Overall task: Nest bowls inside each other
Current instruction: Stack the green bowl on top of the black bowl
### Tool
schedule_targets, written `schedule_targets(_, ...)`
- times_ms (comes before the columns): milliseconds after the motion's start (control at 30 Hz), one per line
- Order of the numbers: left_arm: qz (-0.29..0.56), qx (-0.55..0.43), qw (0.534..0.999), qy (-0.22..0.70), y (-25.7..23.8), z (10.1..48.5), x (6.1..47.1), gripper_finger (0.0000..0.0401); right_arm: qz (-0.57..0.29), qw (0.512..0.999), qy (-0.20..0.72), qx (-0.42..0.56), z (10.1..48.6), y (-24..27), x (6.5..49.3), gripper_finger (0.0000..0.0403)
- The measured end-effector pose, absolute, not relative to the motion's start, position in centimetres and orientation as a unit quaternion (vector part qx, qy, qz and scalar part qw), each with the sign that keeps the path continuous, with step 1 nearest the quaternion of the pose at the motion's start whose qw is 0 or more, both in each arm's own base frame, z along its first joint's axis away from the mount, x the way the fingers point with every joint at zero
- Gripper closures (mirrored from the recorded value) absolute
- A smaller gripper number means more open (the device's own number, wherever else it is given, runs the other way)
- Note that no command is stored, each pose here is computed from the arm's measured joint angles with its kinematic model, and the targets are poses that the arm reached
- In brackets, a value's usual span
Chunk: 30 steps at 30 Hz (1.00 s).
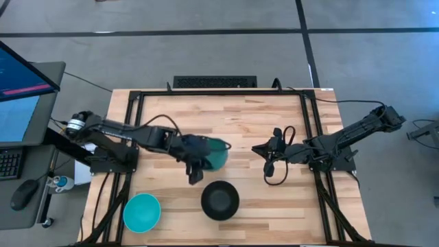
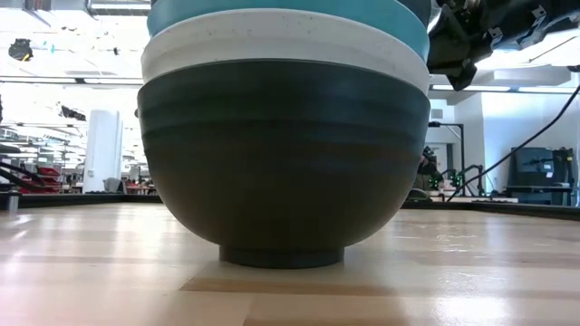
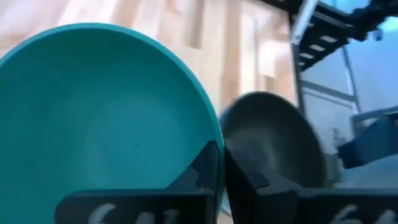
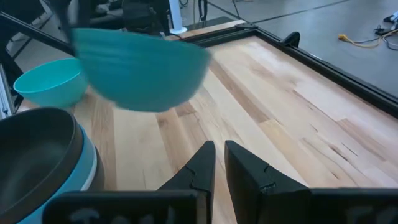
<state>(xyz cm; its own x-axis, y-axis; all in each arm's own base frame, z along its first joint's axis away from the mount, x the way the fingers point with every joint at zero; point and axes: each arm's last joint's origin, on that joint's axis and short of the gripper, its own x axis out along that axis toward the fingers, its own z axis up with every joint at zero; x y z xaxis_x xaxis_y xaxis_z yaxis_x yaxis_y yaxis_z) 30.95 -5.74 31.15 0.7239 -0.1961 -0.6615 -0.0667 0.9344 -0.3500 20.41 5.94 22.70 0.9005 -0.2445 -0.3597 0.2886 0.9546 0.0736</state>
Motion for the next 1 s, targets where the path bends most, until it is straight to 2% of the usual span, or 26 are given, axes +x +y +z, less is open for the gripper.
schedule_targets(233, -0.054, -0.193, 0.917, 0.344, -9.0, 31.6, 30.6, 0.0401, -0.138, 0.971, 0.187, 0.056, 22.5, 5.9, 20.3, 0.0344)
schedule_targets(600, -0.093, -0.177, 0.937, 0.286, -12.3, 35.5, 29.8, 0.0401, -0.138, 0.971, 0.186, 0.057, 22.5, 5.9, 20.3, 0.0344)
schedule_targets(1000, -0.084, -0.203, 0.919, 0.328, -16.1, 33.8, 29.3, 0.0401, -0.139, 0.971, 0.188, 0.057, 22.5, 5.9, 20.3, 0.0344)
